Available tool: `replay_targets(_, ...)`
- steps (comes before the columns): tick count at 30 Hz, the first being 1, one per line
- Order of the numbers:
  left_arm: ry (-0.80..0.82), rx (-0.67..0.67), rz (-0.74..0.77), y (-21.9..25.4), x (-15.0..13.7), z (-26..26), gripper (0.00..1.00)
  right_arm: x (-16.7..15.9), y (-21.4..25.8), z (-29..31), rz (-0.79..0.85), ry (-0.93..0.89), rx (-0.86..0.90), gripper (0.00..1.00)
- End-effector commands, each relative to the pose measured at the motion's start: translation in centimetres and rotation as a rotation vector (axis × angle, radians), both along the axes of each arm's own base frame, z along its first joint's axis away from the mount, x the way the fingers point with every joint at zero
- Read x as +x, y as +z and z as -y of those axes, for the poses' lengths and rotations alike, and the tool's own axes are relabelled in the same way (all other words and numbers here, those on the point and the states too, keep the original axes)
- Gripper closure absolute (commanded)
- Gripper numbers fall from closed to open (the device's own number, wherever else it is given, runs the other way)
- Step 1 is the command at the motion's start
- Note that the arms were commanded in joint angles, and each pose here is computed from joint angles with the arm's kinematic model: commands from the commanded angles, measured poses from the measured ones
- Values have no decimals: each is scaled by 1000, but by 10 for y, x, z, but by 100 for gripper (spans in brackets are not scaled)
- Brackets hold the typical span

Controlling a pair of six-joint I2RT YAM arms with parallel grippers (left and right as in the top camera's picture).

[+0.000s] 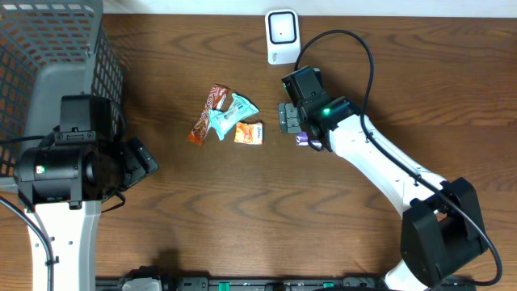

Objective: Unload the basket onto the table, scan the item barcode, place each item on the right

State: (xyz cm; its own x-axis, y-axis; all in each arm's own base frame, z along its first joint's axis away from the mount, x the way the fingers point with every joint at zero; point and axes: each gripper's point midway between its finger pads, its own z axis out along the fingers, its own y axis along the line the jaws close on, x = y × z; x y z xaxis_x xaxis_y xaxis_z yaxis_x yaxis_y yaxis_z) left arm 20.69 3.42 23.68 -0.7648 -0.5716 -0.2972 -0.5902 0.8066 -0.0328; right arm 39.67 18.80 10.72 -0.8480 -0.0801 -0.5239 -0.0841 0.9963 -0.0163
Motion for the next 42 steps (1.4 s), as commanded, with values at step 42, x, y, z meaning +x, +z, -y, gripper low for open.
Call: replay_targets(42,20,12,-10,-2,-2,-4,2,4,5,15,21,-46,-26,11)
